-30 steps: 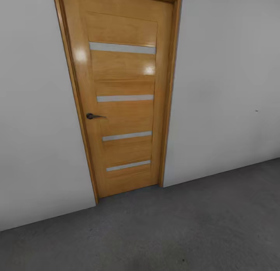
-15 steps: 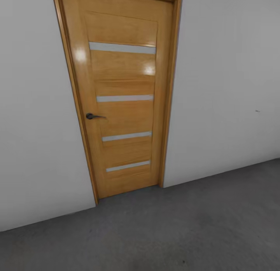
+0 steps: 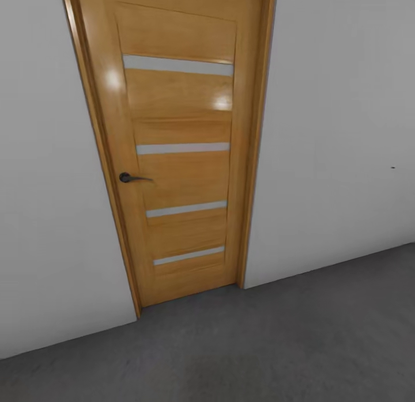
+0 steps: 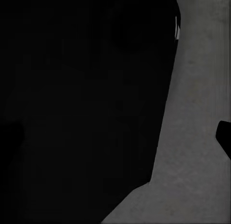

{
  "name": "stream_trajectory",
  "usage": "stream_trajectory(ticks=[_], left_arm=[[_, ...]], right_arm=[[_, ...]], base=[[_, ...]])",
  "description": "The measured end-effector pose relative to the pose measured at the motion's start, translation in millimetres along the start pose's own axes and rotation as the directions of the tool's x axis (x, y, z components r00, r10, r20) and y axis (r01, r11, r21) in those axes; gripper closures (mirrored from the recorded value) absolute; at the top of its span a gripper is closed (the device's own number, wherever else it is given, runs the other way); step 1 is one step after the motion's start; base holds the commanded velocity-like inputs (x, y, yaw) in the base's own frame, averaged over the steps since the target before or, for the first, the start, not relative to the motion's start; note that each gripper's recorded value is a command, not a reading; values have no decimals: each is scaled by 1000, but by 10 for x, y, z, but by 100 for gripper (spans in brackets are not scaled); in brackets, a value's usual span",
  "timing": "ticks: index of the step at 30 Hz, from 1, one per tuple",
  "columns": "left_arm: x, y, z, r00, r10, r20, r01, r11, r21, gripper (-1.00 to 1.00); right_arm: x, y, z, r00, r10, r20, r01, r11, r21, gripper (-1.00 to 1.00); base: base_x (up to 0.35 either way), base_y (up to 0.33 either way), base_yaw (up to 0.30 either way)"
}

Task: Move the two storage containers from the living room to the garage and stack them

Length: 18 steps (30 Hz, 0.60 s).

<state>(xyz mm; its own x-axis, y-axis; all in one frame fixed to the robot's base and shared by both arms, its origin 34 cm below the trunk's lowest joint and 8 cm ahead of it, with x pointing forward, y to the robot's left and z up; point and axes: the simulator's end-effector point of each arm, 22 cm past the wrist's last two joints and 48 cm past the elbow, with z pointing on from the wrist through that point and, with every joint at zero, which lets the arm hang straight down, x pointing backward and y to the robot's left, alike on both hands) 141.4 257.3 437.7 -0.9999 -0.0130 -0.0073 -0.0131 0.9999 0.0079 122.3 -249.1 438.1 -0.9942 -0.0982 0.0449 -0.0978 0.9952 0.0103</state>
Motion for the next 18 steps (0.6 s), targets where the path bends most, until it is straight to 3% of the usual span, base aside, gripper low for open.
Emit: stream_trajectory(ticks=[1, 2, 18], left_arm=[[0, 0, 0, 1000, 0, 0, 0, 1000, 0, -100], [-1, 0, 0, 1000, 0, 0, 0, 1000, 0, -100], [-8, 2, 0, 1000, -1, 3, 1, 1000, -1, -100]], right_arm=[[2, -4, 0, 966, -258, -1, 258, 966, 1, -100], [2, -4, 0, 957, -292, -1, 292, 957, 1, -100], [-69, -5, -1, 949, -314, 30, 314, 949, 7, -100]], base=[[321, 0, 0], [321, 0, 0], [321, 0, 0]])
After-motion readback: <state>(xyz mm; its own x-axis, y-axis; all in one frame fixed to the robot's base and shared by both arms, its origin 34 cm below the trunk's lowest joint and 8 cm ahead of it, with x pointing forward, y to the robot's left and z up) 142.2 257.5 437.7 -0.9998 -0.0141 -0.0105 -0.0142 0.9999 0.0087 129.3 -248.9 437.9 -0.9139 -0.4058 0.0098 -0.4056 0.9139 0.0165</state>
